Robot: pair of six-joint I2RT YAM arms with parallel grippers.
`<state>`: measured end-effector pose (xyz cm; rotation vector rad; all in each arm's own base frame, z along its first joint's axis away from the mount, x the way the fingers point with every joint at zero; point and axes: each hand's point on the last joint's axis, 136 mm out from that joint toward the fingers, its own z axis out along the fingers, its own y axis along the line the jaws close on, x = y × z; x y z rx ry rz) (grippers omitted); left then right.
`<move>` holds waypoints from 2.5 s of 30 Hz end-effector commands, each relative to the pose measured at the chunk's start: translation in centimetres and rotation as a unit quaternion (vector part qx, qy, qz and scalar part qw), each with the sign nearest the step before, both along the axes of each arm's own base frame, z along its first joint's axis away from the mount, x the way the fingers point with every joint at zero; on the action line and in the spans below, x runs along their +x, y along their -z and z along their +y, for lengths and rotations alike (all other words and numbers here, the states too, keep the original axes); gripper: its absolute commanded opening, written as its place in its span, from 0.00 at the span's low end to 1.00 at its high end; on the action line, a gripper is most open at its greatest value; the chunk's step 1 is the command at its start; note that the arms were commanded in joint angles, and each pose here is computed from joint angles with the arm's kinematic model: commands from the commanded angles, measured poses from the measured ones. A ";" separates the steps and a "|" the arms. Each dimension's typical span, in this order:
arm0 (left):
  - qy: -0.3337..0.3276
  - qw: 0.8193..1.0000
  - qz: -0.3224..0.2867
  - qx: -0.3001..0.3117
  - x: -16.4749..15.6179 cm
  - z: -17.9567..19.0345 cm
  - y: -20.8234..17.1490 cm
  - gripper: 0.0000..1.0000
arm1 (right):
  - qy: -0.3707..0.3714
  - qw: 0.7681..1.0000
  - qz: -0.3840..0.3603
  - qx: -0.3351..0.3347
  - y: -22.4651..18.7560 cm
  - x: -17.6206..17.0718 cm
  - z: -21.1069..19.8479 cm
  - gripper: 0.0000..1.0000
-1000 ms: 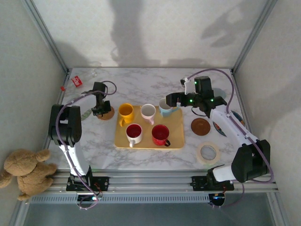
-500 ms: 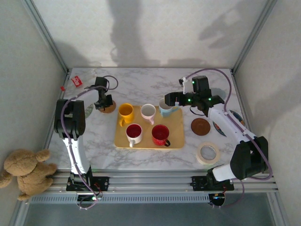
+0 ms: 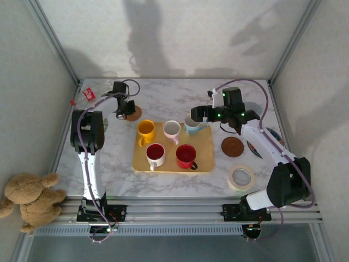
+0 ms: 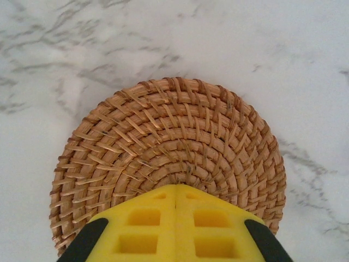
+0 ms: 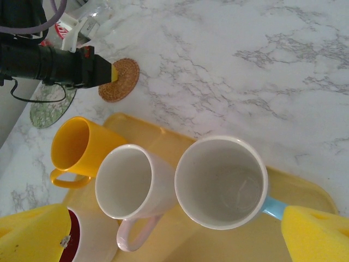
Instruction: Place the cup by the coaster
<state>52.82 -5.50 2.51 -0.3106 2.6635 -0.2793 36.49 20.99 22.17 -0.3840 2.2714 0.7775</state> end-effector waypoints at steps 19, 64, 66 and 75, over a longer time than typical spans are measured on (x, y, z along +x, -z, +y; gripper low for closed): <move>0.108 0.992 0.017 -0.062 2.2 -11.6 1.5 0.00 | 0.016 1.000 -0.008 -0.005 -0.9 -0.2 -0.3 0.99; 0.169 0.980 0.041 -0.098 1.5 -17.9 1.4 0.11 | 0.018 1.000 -0.005 -0.024 1.4 -2.2 -1.5 0.99; 0.166 0.980 0.032 -0.100 1.9 -17.9 0.7 0.18 | 0.019 1.000 -0.004 -0.024 1.4 -2.2 -1.5 0.99; 0.158 0.982 -0.007 -0.103 3.7 -18.1 -4.2 0.40 | 0.017 1.000 -0.008 -0.021 0.9 -1.8 -1.2 0.99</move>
